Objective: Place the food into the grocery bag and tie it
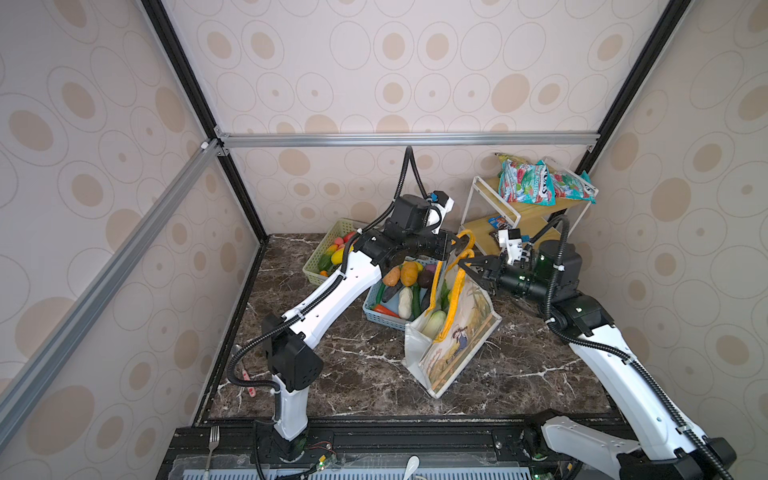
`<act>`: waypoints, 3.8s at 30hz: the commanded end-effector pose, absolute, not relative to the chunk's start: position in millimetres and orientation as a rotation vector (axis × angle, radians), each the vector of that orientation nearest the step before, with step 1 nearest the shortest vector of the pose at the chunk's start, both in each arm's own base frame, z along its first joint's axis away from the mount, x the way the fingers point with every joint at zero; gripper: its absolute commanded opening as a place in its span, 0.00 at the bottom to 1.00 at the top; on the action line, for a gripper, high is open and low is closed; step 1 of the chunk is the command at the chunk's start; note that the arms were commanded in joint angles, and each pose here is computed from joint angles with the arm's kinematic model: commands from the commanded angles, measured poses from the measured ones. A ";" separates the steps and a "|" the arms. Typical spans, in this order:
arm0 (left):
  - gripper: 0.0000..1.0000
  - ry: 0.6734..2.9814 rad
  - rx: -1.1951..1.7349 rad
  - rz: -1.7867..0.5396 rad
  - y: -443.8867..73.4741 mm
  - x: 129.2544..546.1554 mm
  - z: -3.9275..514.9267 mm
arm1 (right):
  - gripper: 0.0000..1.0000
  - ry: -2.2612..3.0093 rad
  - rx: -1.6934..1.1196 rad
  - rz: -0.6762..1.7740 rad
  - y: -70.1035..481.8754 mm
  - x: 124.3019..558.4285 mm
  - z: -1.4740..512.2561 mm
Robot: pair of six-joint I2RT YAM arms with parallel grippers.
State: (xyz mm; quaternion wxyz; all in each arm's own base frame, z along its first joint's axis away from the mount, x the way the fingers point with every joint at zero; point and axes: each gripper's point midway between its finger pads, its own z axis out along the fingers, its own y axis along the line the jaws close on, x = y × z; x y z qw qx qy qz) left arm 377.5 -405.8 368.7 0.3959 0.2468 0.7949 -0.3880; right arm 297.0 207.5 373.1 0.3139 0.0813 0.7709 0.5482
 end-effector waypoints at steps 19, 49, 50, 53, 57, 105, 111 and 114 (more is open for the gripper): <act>0.21 1.895 0.768 -1.155 -413.1 327.1 401.7 | 0.08 2.000 0.361 1.141 193.7 352.8 324.0; 0.44 1.961 0.565 -1.023 -357.4 357.6 398.6 | 0.12 1.875 0.228 1.220 196.9 333.0 336.6; 0.41 1.957 0.612 -1.054 -361.2 350.9 394.8 | 0.12 1.881 0.234 1.212 195.9 332.9 336.1; 0.36 1.930 0.757 -1.156 -373.3 330.7 381.1 | 0.12 1.888 0.238 1.205 194.9 332.3 338.3; 0.35 1.916 0.833 -1.138 -376.1 327.6 361.0 | 0.12 1.899 0.242 1.191 193.5 331.7 339.1; 0.02 1.815 1.109 -1.365 -424.4 303.0 336.7 | 0.21 1.957 0.239 1.149 191.7 329.8 344.4; 0.00 1.835 1.073 -1.353 -419.2 310.8 335.3 | 0.39 2.071 0.228 1.033 173.7 312.1 328.9; 0.00 1.834 1.063 -1.348 -416.5 314.7 336.9 | 0.42 2.105 0.215 1.008 164.6 302.2 323.8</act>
